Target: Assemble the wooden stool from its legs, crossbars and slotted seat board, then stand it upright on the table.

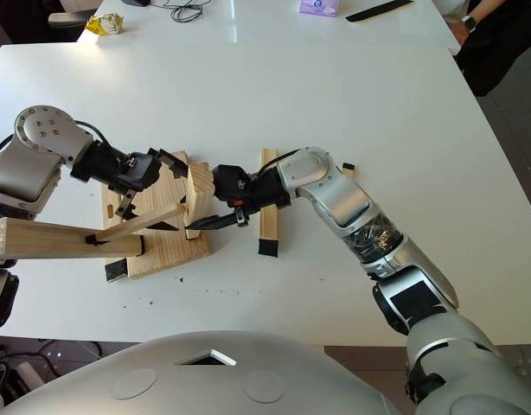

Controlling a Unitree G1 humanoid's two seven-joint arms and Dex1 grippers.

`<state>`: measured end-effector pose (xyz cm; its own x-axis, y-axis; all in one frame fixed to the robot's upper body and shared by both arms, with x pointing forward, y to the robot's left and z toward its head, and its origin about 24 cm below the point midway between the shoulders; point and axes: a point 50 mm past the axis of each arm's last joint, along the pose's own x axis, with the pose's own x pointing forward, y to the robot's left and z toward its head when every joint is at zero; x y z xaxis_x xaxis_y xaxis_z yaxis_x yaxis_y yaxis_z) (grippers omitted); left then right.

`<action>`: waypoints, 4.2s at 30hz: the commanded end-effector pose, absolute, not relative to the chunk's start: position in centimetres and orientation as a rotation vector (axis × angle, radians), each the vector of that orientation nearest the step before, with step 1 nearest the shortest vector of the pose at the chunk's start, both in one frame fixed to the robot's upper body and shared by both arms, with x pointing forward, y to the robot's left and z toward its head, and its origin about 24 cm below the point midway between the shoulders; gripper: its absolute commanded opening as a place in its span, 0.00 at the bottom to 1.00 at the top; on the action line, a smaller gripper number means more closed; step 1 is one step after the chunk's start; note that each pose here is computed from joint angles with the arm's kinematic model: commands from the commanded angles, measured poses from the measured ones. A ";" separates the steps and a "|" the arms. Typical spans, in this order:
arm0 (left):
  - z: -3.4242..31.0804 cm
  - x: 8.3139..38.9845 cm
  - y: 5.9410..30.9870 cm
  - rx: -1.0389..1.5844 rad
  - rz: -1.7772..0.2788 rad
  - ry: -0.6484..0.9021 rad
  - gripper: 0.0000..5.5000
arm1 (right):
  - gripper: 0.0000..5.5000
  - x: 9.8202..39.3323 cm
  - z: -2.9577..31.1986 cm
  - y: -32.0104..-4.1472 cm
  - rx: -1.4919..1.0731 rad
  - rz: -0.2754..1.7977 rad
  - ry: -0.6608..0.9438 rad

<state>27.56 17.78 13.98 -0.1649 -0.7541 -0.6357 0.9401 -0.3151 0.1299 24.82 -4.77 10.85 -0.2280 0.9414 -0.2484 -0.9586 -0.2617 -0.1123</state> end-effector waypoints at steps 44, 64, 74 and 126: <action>20.7 33.7 22.5 0.645 -1.137 0.072 0.94 | 0.37 23.7 5.9 -6.1 -0.380 1.758 0.395; 17.4 31.1 28.0 0.847 -1.092 0.278 0.94 | 0.37 23.9 5.7 -6.9 -0.395 1.729 0.404; 15.7 30.9 31.2 0.984 -0.918 0.325 0.94 | 0.37 24.3 6.2 -8.6 -0.468 1.686 0.438; 21.4 26.4 16.5 0.615 -1.496 0.035 0.94 | 0.37 25.1 6.4 -13.9 -0.530 1.508 0.538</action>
